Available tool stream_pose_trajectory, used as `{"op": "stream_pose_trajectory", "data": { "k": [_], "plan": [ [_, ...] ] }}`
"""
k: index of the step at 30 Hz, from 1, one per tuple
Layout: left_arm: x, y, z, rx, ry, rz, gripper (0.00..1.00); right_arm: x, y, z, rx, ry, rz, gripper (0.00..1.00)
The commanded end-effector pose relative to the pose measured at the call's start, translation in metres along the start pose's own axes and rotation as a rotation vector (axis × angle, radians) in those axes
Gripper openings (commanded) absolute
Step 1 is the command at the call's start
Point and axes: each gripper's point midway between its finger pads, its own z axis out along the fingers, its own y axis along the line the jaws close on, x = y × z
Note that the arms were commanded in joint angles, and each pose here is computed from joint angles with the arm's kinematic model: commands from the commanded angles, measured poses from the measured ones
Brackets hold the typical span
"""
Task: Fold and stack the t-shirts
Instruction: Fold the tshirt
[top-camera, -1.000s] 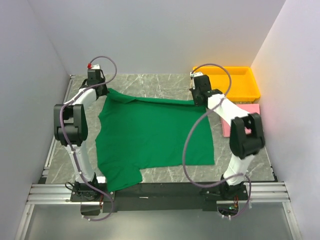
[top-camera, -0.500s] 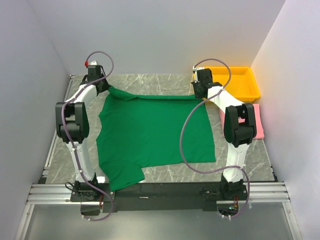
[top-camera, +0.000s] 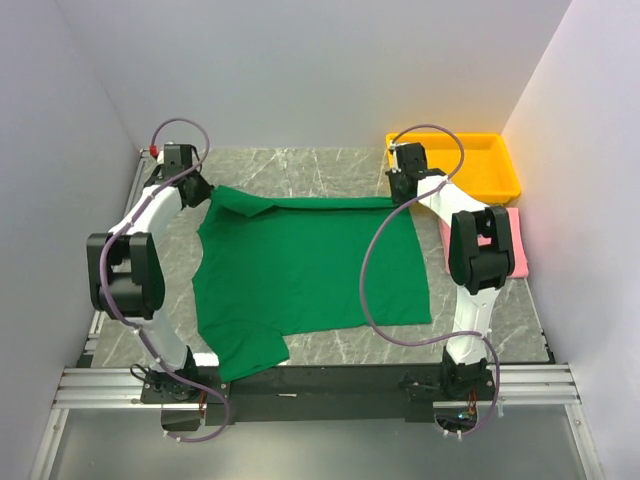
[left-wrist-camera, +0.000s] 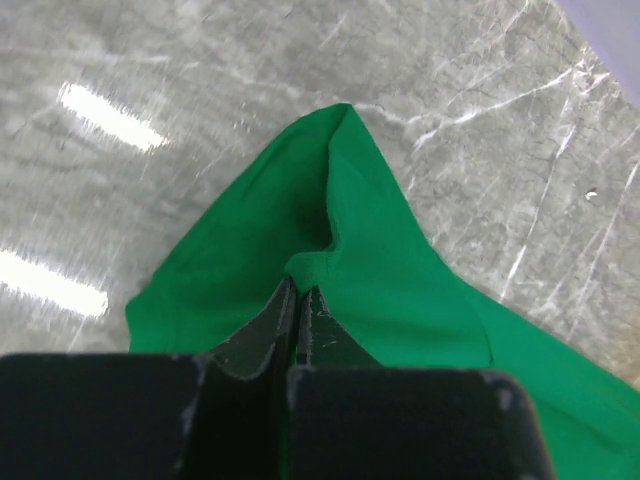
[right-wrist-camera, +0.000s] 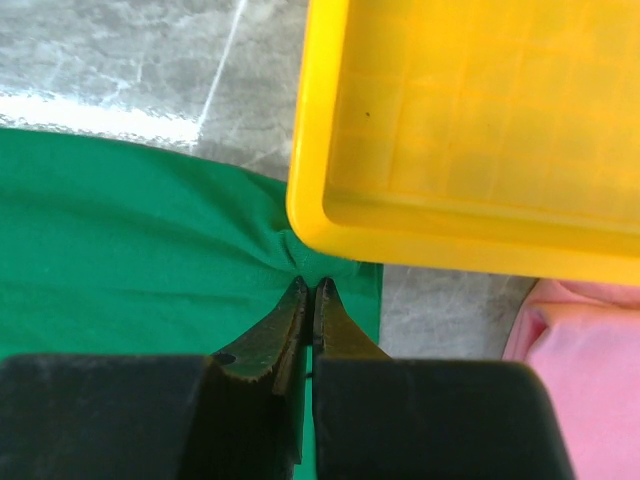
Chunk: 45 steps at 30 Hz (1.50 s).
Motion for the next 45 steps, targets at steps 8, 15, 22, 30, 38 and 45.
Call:
{"op": "stream_pose_trajectory", "data": {
  "k": [8, 15, 22, 30, 38, 45],
  "plan": [
    [-0.012, -0.002, -0.058, 0.053, -0.039, -0.115, 0.01, 0.000, -0.015, -0.023, 0.029, -0.024, 0.045, 0.00],
    [0.010, 0.017, -0.074, 0.044, -0.041, -0.161, 0.01, 0.018, -0.016, -0.029, 0.042, 0.012, 0.060, 0.00],
    [0.029, 0.029, -0.079, 0.045, -0.032, -0.182, 0.01, 0.023, -0.015, -0.047, 0.042, 0.016, 0.117, 0.00],
    [0.048, 0.043, -0.083, 0.028, -0.010, -0.207, 0.01, 0.037, -0.015, -0.053, 0.050, 0.048, 0.157, 0.00],
    [0.076, 0.053, -0.088, 0.048, 0.035, -0.252, 0.01, 0.064, -0.015, -0.046, 0.084, 0.116, 0.203, 0.00],
    [0.096, 0.056, -0.095, 0.087, 0.065, -0.308, 0.01, 0.078, -0.011, -0.033, 0.083, 0.159, 0.215, 0.00]
  ]
}}
